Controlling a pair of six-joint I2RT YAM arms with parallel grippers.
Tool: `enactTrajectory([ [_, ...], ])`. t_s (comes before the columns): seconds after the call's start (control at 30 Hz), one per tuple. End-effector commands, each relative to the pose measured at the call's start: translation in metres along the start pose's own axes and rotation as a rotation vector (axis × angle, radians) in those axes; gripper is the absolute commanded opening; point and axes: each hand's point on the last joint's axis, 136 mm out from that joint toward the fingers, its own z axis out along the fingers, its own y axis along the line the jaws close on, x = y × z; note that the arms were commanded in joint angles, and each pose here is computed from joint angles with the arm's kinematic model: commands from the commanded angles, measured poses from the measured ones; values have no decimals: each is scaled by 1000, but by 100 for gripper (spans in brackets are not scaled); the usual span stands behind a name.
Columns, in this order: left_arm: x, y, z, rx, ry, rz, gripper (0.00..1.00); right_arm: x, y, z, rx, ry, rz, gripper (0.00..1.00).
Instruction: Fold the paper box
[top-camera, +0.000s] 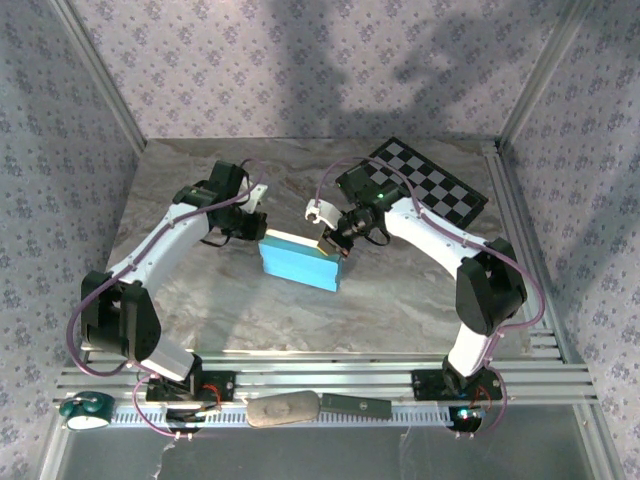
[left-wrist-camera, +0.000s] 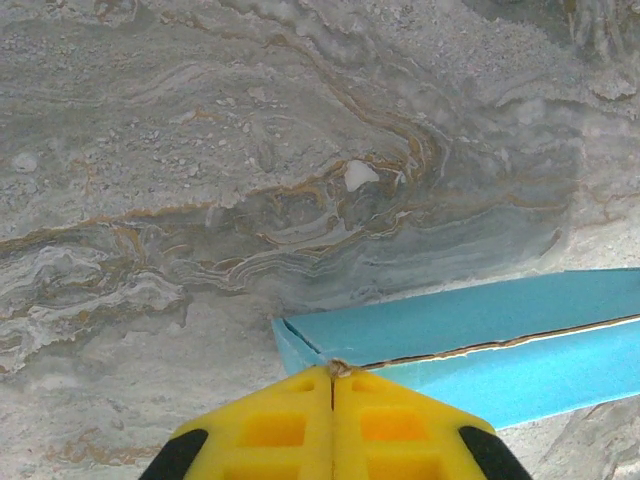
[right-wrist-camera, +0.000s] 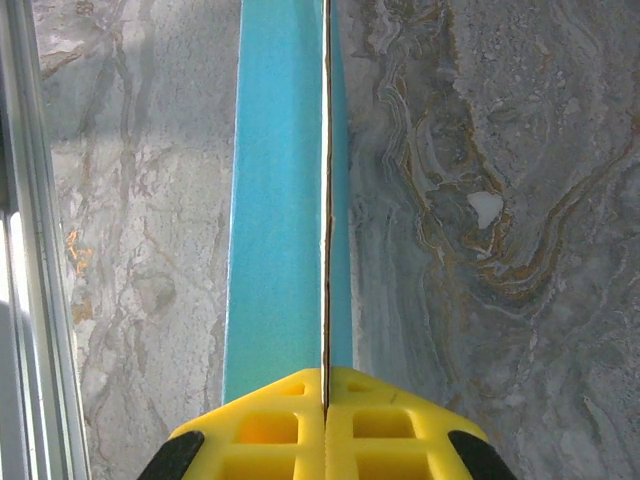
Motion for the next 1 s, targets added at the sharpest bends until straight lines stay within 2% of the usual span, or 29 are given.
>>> enactTrajectory([
  [0.0, 1, -4, -11, 6, -15, -6, 4, 5, -1, 5, 17, 33, -6, 0],
  [0.17, 4, -3, -11, -12, -34, -14, 0, 4, -3, 5, 47, 32, -17, 0],
  [0.7, 20, -2, -5, -31, -180, -94, 0, 0, -7, 5, 249, 9, -109, 0],
  [0.97, 31, -1, 4, -58, -178, -99, 0, -5, -3, 6, 311, 4, -165, 0],
])
